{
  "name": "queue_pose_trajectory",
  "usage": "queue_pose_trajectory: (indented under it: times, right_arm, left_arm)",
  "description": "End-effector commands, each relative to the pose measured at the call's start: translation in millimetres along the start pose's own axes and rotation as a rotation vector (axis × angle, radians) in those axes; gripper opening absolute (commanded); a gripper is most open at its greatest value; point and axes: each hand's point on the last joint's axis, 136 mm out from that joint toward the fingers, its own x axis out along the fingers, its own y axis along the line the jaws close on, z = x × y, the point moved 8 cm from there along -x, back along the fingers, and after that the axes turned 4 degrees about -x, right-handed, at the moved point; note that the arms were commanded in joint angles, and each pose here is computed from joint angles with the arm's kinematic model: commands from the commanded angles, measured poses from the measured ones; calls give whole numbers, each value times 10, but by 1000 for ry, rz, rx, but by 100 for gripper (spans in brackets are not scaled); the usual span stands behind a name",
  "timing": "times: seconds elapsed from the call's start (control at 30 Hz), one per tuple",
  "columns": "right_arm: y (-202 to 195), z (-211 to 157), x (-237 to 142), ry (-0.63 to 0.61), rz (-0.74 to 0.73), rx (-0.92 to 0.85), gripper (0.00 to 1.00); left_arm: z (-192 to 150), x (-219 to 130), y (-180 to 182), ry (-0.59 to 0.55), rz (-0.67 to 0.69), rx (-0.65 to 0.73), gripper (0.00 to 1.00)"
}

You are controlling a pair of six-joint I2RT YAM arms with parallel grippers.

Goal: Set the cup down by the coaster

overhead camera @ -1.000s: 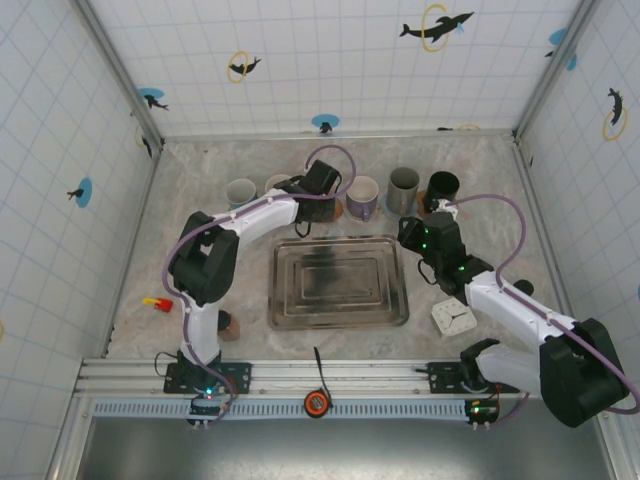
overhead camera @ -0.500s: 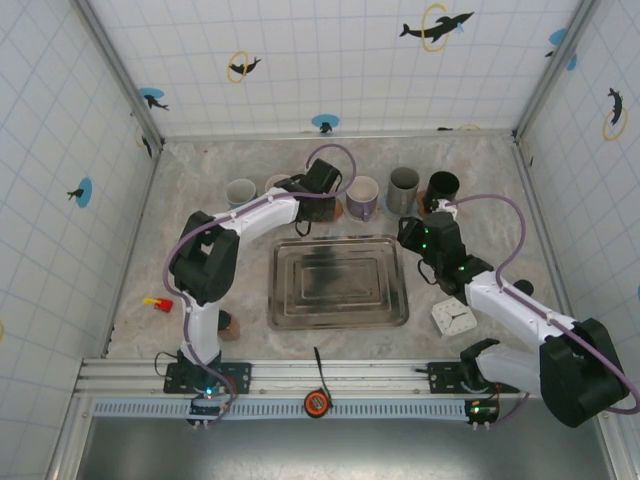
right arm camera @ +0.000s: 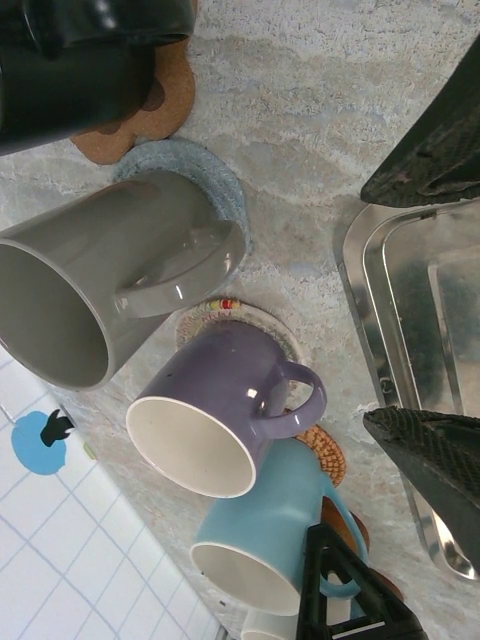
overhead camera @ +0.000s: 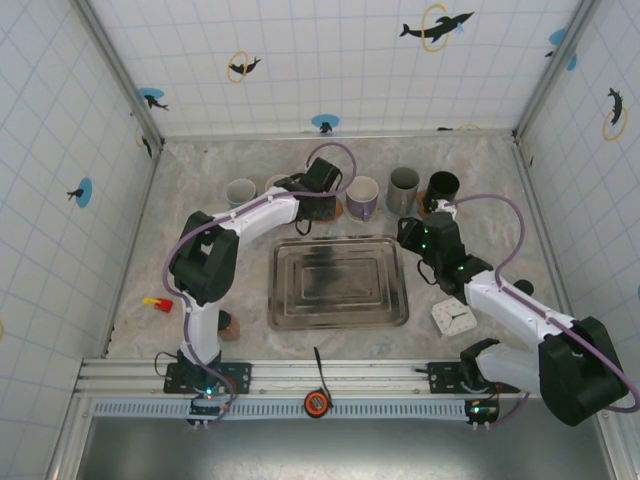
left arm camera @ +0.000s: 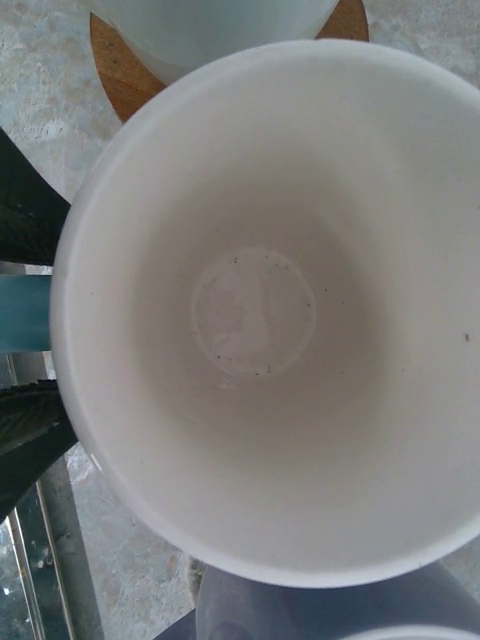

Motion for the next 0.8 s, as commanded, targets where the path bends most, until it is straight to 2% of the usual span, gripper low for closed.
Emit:
queue_pose_trajectory:
  times: [0.0,0.2,0.43,0.77]
  right_arm:
    - [145,227,-15,-63,38,12,58]
    - [140,226,-18,-61,33,12,62]
    - [143,240,-42,-65,33,10,62]
    - [160,270,-92,-71,41,9,62]
  left_arm:
    - [112,-158,-20,-40,-42,-3,42]
    - [123,-311,-38,-68,-92,-18,46]
    - [186,-646,-13,-138,-139,-37,48]
    - [208,-1384,150,-342,-199,-69,56]
